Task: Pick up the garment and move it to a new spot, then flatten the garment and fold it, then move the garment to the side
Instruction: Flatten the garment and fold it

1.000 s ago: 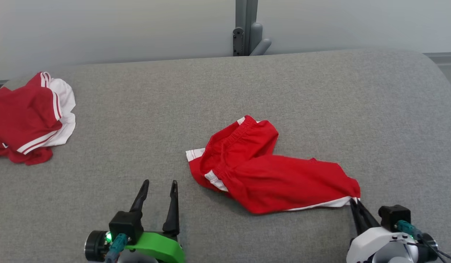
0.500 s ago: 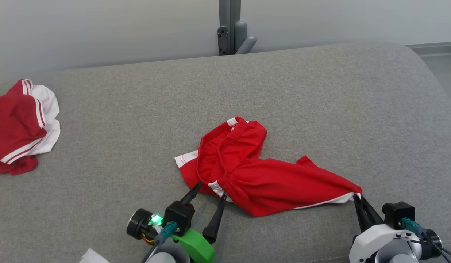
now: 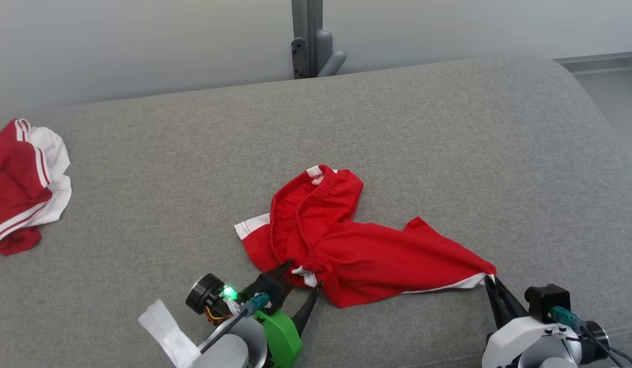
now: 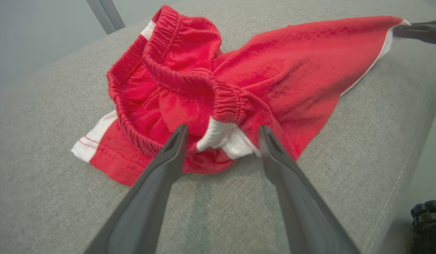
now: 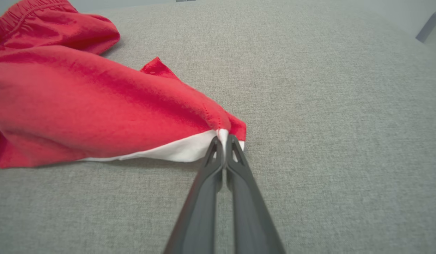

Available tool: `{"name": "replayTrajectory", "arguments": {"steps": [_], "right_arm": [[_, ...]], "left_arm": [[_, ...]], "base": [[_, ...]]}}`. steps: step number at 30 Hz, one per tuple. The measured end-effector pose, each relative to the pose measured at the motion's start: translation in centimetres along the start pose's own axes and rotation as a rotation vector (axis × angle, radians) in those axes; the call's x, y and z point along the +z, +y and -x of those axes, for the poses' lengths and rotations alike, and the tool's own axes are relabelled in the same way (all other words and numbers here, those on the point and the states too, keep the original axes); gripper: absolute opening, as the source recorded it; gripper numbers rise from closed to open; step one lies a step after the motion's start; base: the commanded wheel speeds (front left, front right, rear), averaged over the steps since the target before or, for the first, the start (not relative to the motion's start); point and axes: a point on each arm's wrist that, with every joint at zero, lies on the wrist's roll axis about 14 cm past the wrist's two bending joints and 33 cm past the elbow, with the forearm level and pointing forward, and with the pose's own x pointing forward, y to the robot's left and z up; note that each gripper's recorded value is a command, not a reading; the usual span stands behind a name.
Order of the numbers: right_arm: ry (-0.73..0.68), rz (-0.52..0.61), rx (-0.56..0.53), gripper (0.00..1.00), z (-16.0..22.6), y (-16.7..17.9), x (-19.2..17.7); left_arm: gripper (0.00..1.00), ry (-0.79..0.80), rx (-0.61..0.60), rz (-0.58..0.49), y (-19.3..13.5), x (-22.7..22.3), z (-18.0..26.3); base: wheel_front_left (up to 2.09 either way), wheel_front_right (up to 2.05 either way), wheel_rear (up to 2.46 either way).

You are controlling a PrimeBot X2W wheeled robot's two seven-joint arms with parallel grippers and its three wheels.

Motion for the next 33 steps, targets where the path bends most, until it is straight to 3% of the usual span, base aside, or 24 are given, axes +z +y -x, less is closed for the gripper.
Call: {"name": "replayTrajectory", "arguments": {"steps": [3,4,11,13,14,15,21,25,33], "right_arm": [[0.0,0.0,-0.003,0.0,0.1,-0.1,0.0],[-0.001,0.0,-0.004,0.0,0.2,-0.2,0.0],[-0.006,0.003,-0.01,0.0,0.2,-0.5,0.2],[-0.007,0.002,-0.011,0.0,0.3,-0.5,0.2],[-0.009,0.002,-0.011,0.0,0.3,-0.5,0.3],[-0.012,0.002,-0.012,0.0,0.3,-0.5,0.4],[-0.059,-0.005,-0.006,0.0,0.2,-0.3,1.8],[-0.12,-0.025,0.013,0.0,0.2,0.2,3.7],[-0.299,-0.058,0.076,0.0,1.2,1.2,10.0]], "left_arm": [[1.0,0.046,-0.041,-0.014,-0.6,-0.7,-0.1],[0.96,0.062,-0.047,-0.014,-0.5,-0.9,0.0],[0.38,0.08,-0.059,-0.006,0.3,-1.2,0.4],[0.2,0.07,-0.055,0.013,0.4,-1.0,0.4],[0.04,0.064,-0.052,0.019,0.5,-0.9,0.4],[0.0,0.055,-0.051,0.025,0.5,-0.7,0.4],[0.0,-0.036,-0.025,0.099,0.9,1.2,0.5],[0.0,-0.141,0.01,0.217,1.1,3.4,0.8],[0.0,-0.39,0.081,0.397,2.2,9.4,2.9]], "base": [[0.0,0.0,0.0],[0.0,0.0,0.0],[0.0,0.0,0.0],[0.0,0.0,0.0],[0.0,0.0,0.0],[0.0,0.0,0.0],[0.0,0.0,0.0],[0.0,0.0,0.0],[0.0,0.0,0.0]]}}
